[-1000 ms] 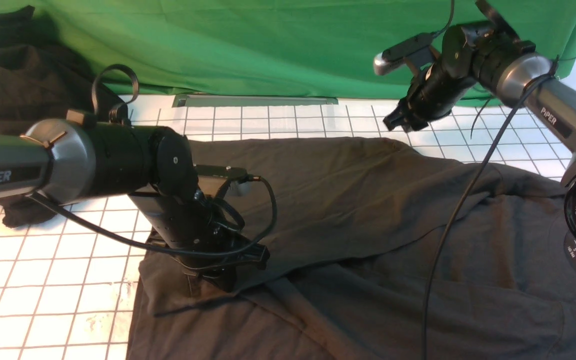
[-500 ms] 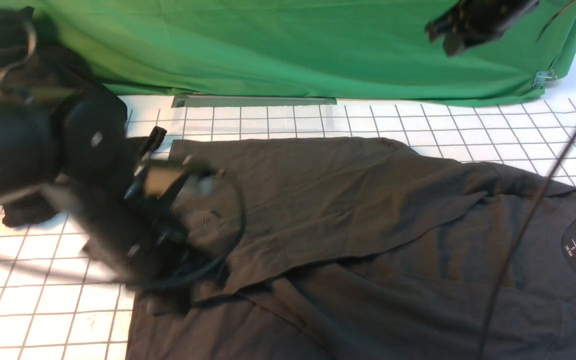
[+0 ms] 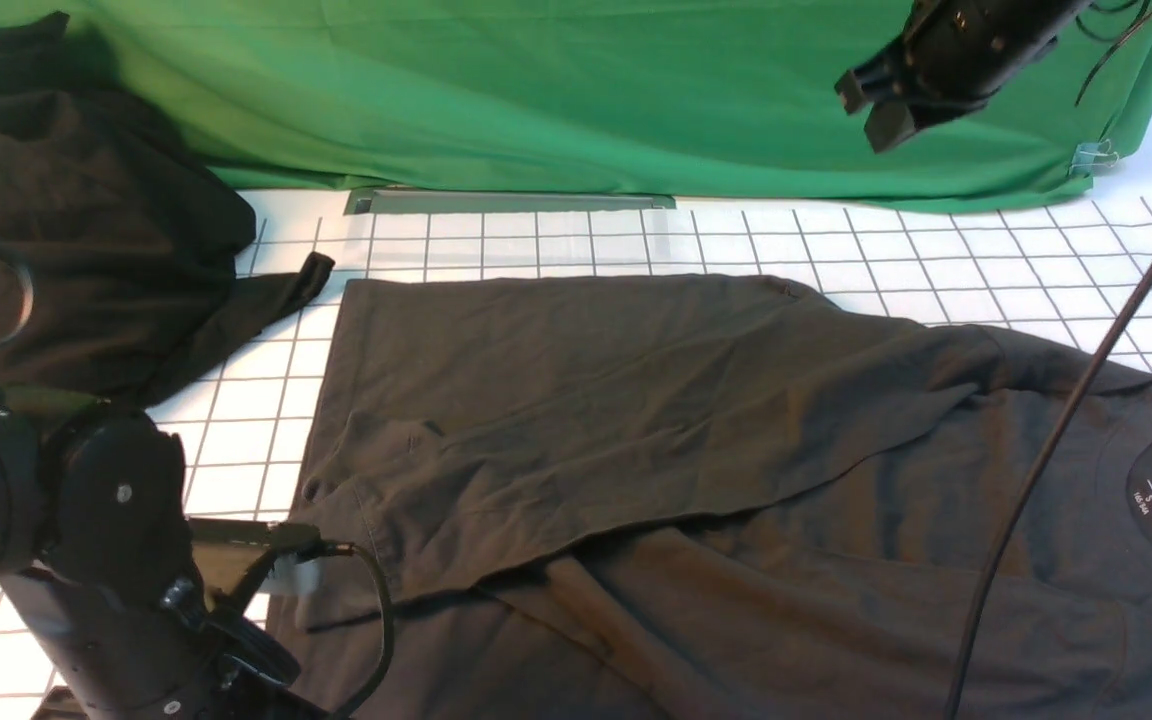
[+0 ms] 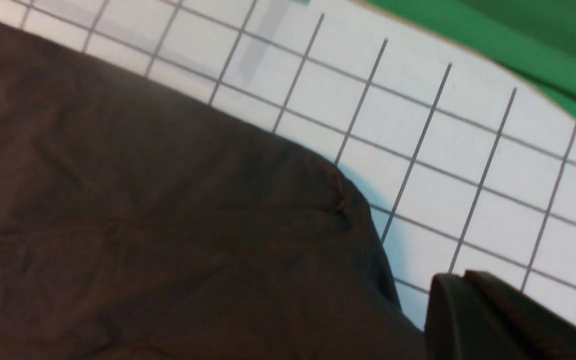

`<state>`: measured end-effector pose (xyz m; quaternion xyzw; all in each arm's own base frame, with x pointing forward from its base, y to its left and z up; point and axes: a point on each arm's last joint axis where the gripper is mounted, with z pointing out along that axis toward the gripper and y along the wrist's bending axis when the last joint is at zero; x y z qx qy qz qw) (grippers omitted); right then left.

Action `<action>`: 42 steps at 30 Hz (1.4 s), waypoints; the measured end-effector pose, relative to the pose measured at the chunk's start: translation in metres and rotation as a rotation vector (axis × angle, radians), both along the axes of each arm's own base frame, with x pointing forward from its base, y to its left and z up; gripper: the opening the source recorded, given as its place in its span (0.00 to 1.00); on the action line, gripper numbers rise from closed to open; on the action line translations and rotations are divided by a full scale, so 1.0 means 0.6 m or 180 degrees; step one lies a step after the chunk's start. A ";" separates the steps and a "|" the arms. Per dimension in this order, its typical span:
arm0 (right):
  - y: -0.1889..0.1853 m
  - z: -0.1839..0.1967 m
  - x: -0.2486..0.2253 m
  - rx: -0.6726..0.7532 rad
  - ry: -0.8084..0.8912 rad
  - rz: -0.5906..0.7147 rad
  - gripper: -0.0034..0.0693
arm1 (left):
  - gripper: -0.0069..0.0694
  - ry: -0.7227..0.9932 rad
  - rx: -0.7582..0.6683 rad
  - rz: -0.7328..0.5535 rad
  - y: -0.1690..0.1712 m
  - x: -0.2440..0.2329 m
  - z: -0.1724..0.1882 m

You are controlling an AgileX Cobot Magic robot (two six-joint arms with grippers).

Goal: Fold a long-sleeved shirt over a white checkered tablecloth.
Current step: 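Grasp the near edge of the shirt at its hem and shoulder corners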

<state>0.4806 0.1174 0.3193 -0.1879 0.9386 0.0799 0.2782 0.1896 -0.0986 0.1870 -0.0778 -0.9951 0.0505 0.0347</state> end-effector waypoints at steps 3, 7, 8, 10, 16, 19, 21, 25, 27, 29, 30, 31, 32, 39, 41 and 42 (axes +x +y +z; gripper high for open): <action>-0.002 -0.010 -0.010 0.0016 0.0145 -0.0060 0.05 | 0.08 0.0067 -0.0005 -0.0006 0.000 -0.006 0.002; -0.015 0.000 -0.071 -0.0027 0.0384 -0.0063 0.05 | 0.08 0.0044 -0.0025 -0.0095 -0.007 -0.035 0.016; -0.020 0.004 -0.096 -0.0050 0.0463 -0.0054 0.05 | 0.08 0.0015 -0.0039 -0.0099 -0.010 -0.046 0.021; -0.028 0.005 -0.131 -0.0081 0.0569 -0.0040 0.05 | 0.08 -0.0013 -0.0054 -0.0091 -0.012 -0.061 0.025; -0.054 -0.017 -0.304 -0.0148 0.0795 0.0042 0.05 | 0.10 -0.0141 0.0012 0.0079 0.000 -0.116 0.017; -0.048 -0.038 -0.364 -0.0171 0.0845 0.0162 0.05 | 0.16 -0.0075 0.0115 0.0093 0.009 -0.126 0.004; -0.043 -0.048 -0.394 -0.0157 0.0829 0.0226 0.05 | 0.23 -0.0091 0.0183 0.0086 0.014 -0.128 -0.002; -0.017 -0.048 -0.440 -0.0151 0.0798 0.0456 0.05 | 0.48 -0.0402 0.0008 0.0139 0.008 -0.115 -0.006; -0.004 -0.045 -0.455 -0.0168 0.0835 0.0578 0.05 | 0.58 -0.0514 -0.0073 0.0153 0.004 -0.110 -0.006; 0.010 -0.043 -0.473 -0.0217 0.0936 0.0745 0.05 | 0.68 -0.0545 -0.0094 0.0157 0.002 -0.107 -0.007; 0.016 -0.043 -0.481 -0.0242 0.0983 0.0815 0.05 | 0.72 -0.0533 -0.0082 0.0159 0.001 -0.106 -0.009; 0.019 -0.043 -0.485 -0.0259 0.1009 0.0855 0.05 | 0.72 -0.0528 -0.0078 0.0156 0.001 -0.105 -0.010; 0.025 -0.043 -0.493 -0.0288 0.1050 0.0935 0.05 | 0.75 -0.0511 -0.0062 0.0161 0.000 -0.104 -0.013; 0.068 -0.068 -0.559 -0.0469 0.1179 0.1509 0.06 | 0.71 -0.0251 0.0031 0.0176 -0.014 -0.092 -0.046; 0.069 -0.088 -0.567 -0.0499 0.1207 0.1536 0.08 | 0.62 -0.0237 0.0008 0.0105 -0.017 -0.090 -0.045; 0.069 -0.099 -0.571 -0.0500 0.1207 0.1533 0.10 | 0.56 -0.0227 -0.0016 0.0075 -0.020 -0.089 -0.044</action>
